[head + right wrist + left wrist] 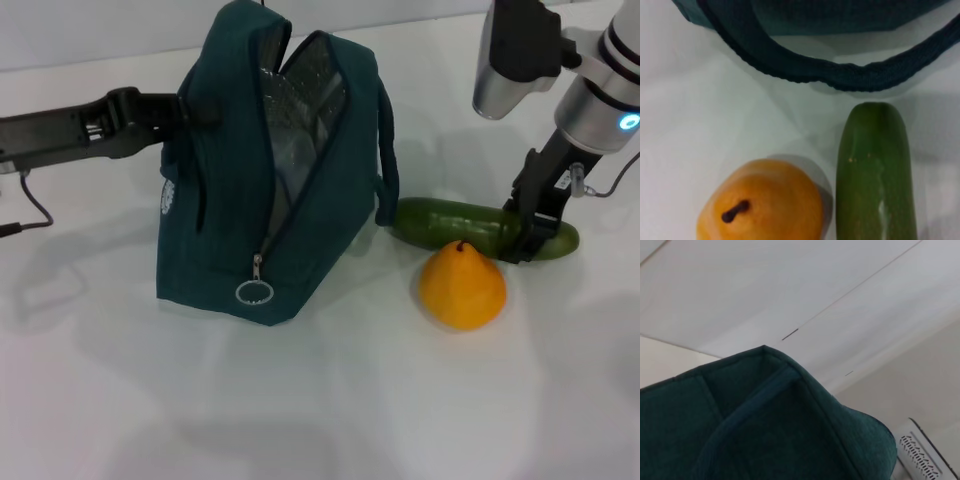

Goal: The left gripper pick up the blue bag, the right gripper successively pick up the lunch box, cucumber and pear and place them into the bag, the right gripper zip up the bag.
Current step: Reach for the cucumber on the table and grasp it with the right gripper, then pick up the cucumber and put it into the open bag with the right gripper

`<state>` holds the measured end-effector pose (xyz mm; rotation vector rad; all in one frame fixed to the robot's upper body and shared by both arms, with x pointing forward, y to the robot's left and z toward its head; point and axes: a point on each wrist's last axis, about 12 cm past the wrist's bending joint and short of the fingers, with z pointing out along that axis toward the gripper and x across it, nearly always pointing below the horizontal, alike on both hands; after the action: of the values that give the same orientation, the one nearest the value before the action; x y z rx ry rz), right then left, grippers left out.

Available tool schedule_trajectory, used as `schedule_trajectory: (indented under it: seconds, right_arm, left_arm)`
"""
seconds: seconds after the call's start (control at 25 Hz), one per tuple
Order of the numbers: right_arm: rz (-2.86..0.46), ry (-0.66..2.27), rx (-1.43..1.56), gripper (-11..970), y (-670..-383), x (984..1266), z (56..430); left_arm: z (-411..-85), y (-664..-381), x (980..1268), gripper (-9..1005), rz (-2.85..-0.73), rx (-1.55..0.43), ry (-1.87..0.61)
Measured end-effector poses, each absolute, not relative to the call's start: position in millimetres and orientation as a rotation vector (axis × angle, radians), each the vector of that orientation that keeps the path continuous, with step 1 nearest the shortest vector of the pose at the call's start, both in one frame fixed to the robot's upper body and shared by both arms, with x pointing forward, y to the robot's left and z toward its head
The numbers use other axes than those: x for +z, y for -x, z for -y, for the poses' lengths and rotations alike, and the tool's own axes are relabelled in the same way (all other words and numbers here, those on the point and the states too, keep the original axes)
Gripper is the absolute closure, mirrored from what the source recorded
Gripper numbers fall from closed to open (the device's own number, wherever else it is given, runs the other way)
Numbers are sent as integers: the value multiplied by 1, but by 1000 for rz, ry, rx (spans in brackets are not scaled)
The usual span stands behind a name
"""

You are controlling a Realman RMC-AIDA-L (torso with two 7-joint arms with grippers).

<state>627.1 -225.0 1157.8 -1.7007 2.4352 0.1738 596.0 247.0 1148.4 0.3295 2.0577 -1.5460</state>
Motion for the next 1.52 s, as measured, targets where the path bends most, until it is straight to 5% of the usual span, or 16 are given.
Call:
schedule_trajectory:
  seconds: [1.52]
  right_arm:
    - [-2505, 1560, 262, 393, -627, 1164, 255]
  left_arm:
    - [-252, -598, 1148, 902, -2060, -1520, -309]
